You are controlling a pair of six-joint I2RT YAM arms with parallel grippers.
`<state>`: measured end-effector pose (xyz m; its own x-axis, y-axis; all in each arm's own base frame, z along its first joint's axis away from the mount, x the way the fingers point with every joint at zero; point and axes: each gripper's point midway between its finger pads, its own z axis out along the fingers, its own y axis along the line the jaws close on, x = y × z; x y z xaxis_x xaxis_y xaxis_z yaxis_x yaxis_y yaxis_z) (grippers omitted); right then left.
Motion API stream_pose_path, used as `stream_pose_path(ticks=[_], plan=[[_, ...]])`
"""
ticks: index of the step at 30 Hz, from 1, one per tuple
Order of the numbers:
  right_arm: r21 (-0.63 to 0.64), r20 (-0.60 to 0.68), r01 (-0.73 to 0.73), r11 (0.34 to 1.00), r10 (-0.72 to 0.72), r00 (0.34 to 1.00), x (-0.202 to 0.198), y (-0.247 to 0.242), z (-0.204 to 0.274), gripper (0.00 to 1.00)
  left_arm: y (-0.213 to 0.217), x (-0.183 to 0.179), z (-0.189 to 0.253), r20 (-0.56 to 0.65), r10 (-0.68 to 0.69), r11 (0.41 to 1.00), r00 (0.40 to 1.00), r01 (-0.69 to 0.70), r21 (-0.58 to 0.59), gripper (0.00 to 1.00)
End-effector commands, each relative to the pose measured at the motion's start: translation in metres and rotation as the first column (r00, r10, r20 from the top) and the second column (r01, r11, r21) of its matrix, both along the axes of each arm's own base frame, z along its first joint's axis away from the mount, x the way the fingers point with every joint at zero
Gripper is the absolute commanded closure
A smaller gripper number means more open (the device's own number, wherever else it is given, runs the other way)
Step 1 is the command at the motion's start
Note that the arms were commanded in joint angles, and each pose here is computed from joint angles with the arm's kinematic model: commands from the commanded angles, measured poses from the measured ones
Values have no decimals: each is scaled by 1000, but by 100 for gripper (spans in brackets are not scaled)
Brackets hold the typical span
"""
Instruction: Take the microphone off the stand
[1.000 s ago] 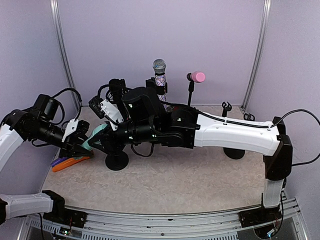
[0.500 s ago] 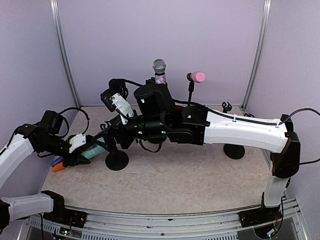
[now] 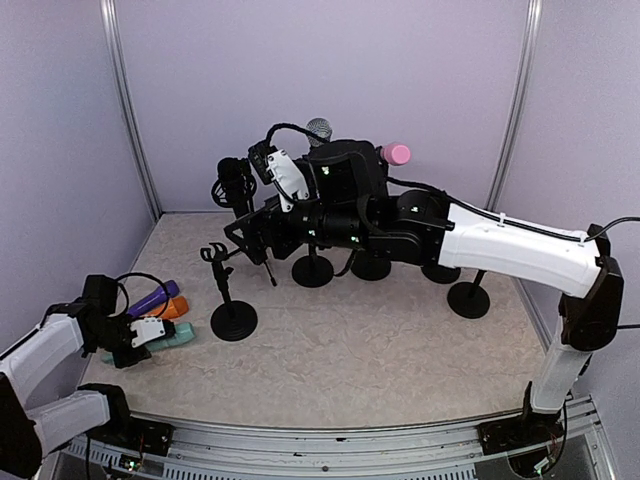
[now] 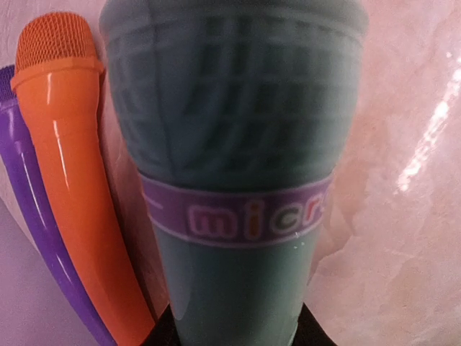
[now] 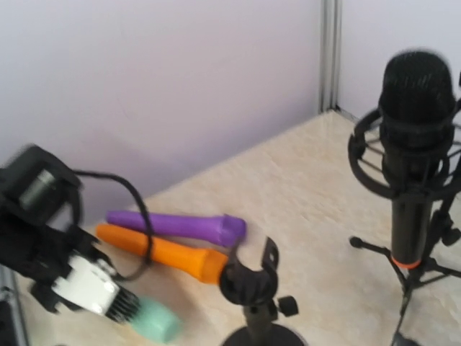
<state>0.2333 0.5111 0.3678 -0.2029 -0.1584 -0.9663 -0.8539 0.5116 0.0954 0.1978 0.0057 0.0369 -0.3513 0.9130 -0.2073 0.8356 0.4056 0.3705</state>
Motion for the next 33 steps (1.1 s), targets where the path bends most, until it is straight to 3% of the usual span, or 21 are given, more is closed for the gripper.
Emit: stream_pose_path(ticks=[1, 6, 10, 13, 18, 27, 33], plan=[[-100, 18, 35, 994, -33, 999, 13, 17, -31, 4, 25, 17, 5, 98, 14, 995, 995, -23, 96, 100], [-153, 51, 24, 988, -17, 999, 24, 41, -59, 4, 39, 13, -7, 92, 43, 990, 995, -55, 132, 94], [-184, 88, 9, 983, 8, 996, 31, 62, -76, 6, 47, 16, -9, 95, 80, 985, 992, -94, 143, 59], [-207, 120, 26, 978, -1, 993, 41, 74, -84, 9, 44, 20, -1, 97, 106, 987, 990, -117, 107, 47], [-258, 161, 67, 964, -26, 987, 59, 92, -103, 15, 18, 22, 26, 78, 87, 995, 993, -84, -50, 24], [-280, 204, 100, 955, -42, 978, 79, 102, -128, 23, -33, 26, 108, 96, 16, 938, 995, 19, -347, 21], [-255, 227, 57, 965, 3, 974, 78, 115, -134, 38, -50, 39, 146, 106, 33, 879, 994, 22, -476, 21]])
